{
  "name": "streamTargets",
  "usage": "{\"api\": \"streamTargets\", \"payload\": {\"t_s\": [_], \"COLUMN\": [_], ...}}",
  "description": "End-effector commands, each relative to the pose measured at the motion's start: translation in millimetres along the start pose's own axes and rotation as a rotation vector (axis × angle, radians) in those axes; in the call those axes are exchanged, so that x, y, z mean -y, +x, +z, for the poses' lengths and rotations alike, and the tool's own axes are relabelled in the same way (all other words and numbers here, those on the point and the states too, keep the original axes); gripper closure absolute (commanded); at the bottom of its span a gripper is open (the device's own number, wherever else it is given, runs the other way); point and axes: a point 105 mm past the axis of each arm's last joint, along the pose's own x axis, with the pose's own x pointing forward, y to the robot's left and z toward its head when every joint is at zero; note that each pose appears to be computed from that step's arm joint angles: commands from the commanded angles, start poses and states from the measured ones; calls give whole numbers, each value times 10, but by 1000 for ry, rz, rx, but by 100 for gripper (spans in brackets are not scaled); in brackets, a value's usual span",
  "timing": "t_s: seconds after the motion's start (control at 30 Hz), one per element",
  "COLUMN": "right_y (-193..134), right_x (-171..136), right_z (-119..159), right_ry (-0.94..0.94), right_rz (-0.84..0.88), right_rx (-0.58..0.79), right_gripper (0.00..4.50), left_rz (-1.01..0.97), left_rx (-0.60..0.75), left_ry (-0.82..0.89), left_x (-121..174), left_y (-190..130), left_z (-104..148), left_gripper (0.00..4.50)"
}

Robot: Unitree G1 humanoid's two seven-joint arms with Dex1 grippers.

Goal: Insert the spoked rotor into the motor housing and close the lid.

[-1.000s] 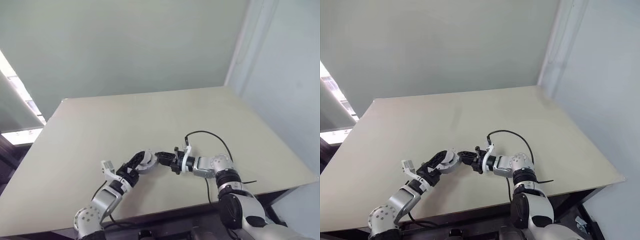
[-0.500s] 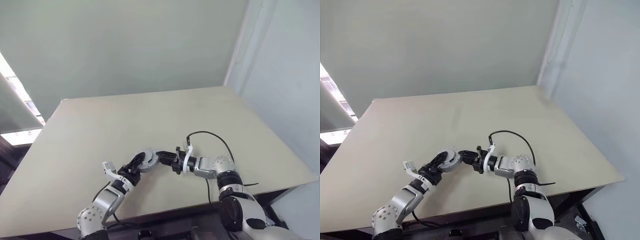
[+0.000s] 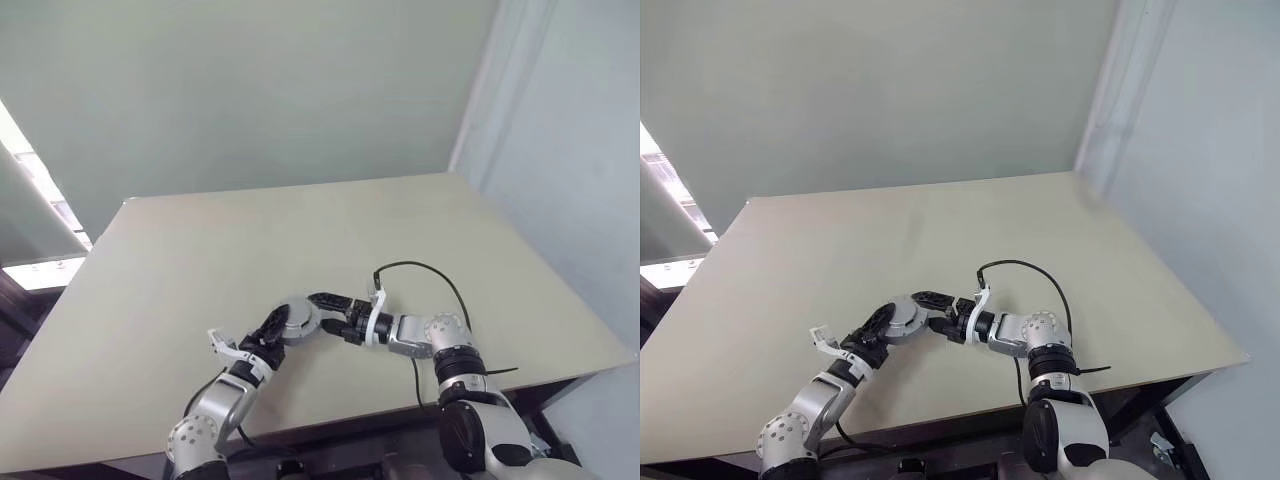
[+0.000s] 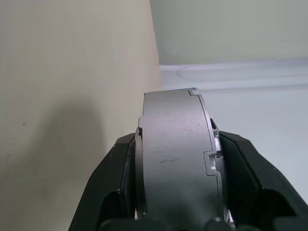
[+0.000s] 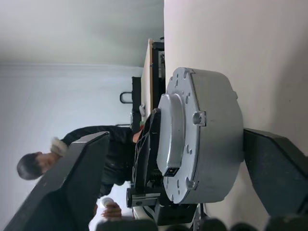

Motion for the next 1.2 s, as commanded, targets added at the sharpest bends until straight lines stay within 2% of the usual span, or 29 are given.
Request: {"api": "streamTargets", "payload": {"t_s": [0.03,0.27,0.37,0.47,0.57,0.7,0.8,0.9,1.2], "right_y": [143,121,104,74,25,-29,-104,-136,-159], "right_x": [-196,-114,-93,-136,-230,-257,-347,-354,-337], "right_z": [8,46,92,90,35,-57,-134,-195,-194], "right_ry": [-7,-81,-245,-460,-783,-999,-1208,-1374,-1505], "right_rz": [76,21,-7,-2,25,39,76,80,45], "right_rx": [30,64,101,113,101,59,59,56,100], "right_gripper": [0,0,0,0,0,0,0,0,0], "left_rz": [-86,-155,-181,-162,-56,40,141,224,380], "left_rx": [52,172,223,254,294,350,456,447,458], "left_ry": [-16,-30,22,148,398,554,667,811,949], "left_x": [180,338,450,530,523,492,498,443,229], "left_y": [76,123,133,143,149,135,62,48,-3], "left_z": [84,283,393,501,679,879,1207,1319,1564], "left_gripper": [245,246,247,247,247,247,247,247,247]}}
